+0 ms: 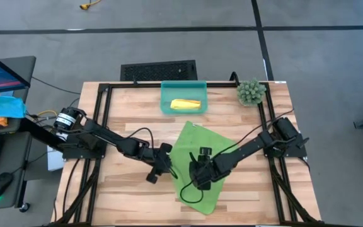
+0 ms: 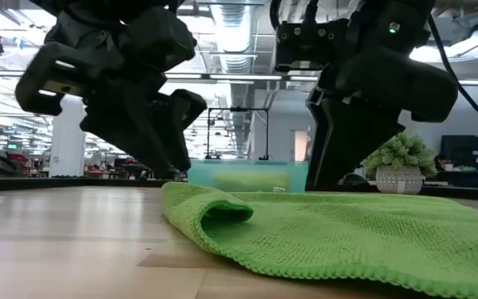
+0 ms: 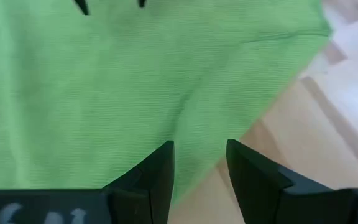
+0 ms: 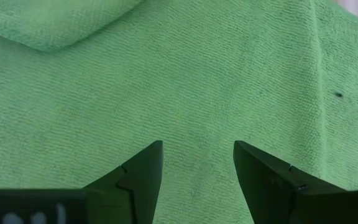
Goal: Roll microfiber towels into tight, uniform cylinder then place into a basket
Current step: Fold the green microfiber towel
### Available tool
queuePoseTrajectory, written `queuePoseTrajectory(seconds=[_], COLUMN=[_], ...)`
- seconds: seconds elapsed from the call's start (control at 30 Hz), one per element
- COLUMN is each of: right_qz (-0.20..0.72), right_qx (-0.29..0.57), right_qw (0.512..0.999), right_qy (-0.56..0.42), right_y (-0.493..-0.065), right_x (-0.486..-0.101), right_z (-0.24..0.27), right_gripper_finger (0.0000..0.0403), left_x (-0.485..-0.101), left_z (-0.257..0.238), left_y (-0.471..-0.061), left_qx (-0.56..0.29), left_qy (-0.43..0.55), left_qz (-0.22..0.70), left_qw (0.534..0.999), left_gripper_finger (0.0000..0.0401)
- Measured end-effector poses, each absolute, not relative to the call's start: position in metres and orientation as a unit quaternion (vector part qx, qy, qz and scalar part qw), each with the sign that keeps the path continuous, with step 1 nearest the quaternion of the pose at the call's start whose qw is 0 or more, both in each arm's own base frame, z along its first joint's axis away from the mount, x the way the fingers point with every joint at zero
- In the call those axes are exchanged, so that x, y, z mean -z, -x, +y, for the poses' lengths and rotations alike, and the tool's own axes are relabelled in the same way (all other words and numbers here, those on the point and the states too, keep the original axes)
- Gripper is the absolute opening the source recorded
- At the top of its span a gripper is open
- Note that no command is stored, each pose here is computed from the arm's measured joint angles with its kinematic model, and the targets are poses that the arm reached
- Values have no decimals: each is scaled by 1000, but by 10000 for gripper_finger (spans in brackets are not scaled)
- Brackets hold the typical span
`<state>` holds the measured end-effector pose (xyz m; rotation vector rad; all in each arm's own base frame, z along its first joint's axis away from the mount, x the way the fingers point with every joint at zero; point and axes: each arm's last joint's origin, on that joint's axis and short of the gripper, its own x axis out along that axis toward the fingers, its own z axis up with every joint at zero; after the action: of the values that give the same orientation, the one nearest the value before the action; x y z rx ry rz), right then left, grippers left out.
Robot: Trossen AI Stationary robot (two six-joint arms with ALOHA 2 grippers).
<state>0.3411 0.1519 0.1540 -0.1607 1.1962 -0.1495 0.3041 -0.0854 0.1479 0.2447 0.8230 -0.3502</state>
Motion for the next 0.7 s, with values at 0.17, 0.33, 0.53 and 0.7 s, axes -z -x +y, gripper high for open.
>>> queuePoseTrajectory(seconds=[0.17,0.33,0.53,0.7], right_qz=[562,560,559,559], right_qx=[74,73,73,73], right_qw=[820,822,823,823], right_qy=[72,71,70,70], right_y=[-343,-343,-343,-343], right_x=[-154,-154,-154,-155], right_z=[149,149,149,149], right_gripper_finger=[221,221,221,221], left_x=[-148,-147,-144,-144], left_z=[-84,-78,-70,-68], left_y=[-304,-305,-304,-304], left_qx=[159,128,124,127], left_qy=[-117,-107,-69,-45], left_qz=[399,405,432,436], left_qw=[896,899,890,890], left_gripper_finger=[139,139,139,139])
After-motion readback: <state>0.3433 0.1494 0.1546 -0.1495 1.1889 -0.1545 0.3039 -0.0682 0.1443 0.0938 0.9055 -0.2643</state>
